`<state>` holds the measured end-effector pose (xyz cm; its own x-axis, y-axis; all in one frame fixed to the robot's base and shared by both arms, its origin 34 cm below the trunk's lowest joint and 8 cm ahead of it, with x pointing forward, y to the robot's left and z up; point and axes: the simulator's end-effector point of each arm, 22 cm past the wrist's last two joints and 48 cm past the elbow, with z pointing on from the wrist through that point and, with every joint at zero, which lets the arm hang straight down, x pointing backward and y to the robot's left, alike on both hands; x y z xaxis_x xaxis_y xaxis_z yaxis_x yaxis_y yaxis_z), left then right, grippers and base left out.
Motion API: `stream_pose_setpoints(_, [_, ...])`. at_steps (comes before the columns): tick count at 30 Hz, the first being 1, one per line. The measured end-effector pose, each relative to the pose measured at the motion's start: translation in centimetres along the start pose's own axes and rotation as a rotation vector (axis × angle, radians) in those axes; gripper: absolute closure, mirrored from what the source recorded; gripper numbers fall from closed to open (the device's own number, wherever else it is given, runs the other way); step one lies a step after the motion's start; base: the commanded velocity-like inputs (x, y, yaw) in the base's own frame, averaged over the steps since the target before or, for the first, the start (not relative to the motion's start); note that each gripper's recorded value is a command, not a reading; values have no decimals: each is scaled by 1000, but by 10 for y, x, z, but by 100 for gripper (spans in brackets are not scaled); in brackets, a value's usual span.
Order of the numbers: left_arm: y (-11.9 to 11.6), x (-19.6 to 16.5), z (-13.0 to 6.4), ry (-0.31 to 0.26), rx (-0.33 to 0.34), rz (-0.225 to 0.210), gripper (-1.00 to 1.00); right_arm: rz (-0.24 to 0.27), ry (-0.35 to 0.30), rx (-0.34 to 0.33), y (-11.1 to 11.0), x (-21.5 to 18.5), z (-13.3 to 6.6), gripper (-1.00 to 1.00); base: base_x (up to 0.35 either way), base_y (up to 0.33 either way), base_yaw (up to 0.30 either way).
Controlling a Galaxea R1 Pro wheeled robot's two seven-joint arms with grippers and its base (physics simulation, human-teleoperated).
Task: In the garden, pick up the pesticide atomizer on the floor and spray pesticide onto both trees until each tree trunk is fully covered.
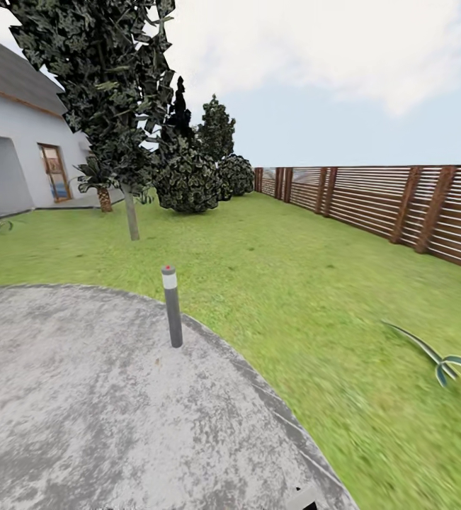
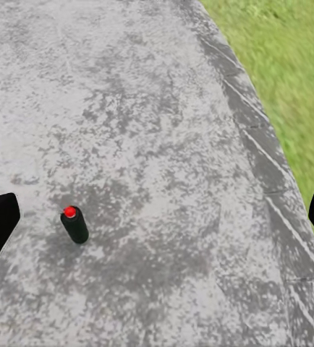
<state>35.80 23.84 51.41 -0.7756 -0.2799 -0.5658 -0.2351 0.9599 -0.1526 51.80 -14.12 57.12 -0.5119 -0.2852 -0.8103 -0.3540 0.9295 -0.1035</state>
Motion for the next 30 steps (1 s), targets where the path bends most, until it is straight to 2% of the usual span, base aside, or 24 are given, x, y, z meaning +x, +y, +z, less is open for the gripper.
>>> stream_pose_setpoints(5, [0,0,0,0,0,0,-100,0,0,0,0,0,0,-100,157,-126,164])
stream_pose_setpoints(20, [0,0,0,0,0,0,-100,0,0,0,0,0,0,-100,228,-210,28])
stream_pose_setpoints(30, [1,3,0,7,-2,0,-100,2,8,-2,1,4,0,-100,166,-270,169])
